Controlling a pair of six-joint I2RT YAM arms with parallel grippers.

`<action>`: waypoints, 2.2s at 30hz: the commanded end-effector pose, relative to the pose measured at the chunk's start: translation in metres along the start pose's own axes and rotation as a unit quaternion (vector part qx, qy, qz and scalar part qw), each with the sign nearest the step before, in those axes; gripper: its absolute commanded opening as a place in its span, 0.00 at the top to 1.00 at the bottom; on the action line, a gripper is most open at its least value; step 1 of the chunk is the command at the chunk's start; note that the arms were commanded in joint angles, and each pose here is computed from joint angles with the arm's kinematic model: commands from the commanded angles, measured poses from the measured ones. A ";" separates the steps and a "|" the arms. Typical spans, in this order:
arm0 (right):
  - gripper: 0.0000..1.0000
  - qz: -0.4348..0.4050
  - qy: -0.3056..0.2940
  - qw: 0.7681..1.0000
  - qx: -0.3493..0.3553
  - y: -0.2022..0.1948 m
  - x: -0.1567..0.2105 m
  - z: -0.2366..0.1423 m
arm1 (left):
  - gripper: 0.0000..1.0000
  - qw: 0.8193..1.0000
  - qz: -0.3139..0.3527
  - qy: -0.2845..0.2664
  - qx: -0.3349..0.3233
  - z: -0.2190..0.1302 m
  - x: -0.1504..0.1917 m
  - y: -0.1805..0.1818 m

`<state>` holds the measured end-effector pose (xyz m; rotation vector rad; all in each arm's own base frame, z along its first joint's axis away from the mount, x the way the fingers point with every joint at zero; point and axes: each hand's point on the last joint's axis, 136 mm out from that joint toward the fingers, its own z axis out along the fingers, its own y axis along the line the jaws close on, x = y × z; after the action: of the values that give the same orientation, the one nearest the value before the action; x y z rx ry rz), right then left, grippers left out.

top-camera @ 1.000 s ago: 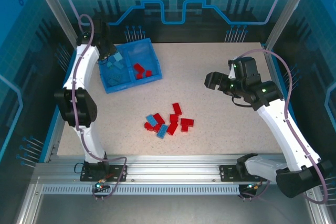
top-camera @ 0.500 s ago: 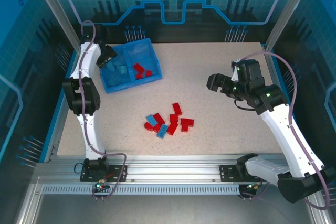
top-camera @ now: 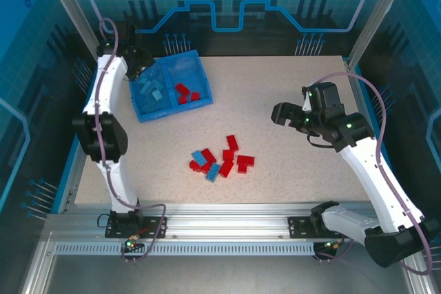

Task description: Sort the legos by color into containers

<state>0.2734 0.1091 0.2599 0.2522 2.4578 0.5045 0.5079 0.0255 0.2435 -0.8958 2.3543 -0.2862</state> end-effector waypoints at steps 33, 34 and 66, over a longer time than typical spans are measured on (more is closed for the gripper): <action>0.27 -0.136 0.290 0.946 0.054 0.052 0.112 0.249 | 0.01 0.794 0.505 -0.039 0.336 -0.195 0.298 -0.041; 0.33 -0.139 0.294 0.944 0.054 0.053 0.114 0.254 | 0.01 0.799 0.499 -0.043 0.332 -0.195 0.296 -0.039; 0.73 -0.211 0.021 0.972 -0.100 0.253 -0.059 0.257 | 0.01 0.979 0.160 -0.126 -0.003 -0.170 0.214 0.092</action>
<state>0.4751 0.3775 0.2465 -0.3373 2.3589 0.6162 0.2416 -0.0770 0.2496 -0.2995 2.2153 -0.1200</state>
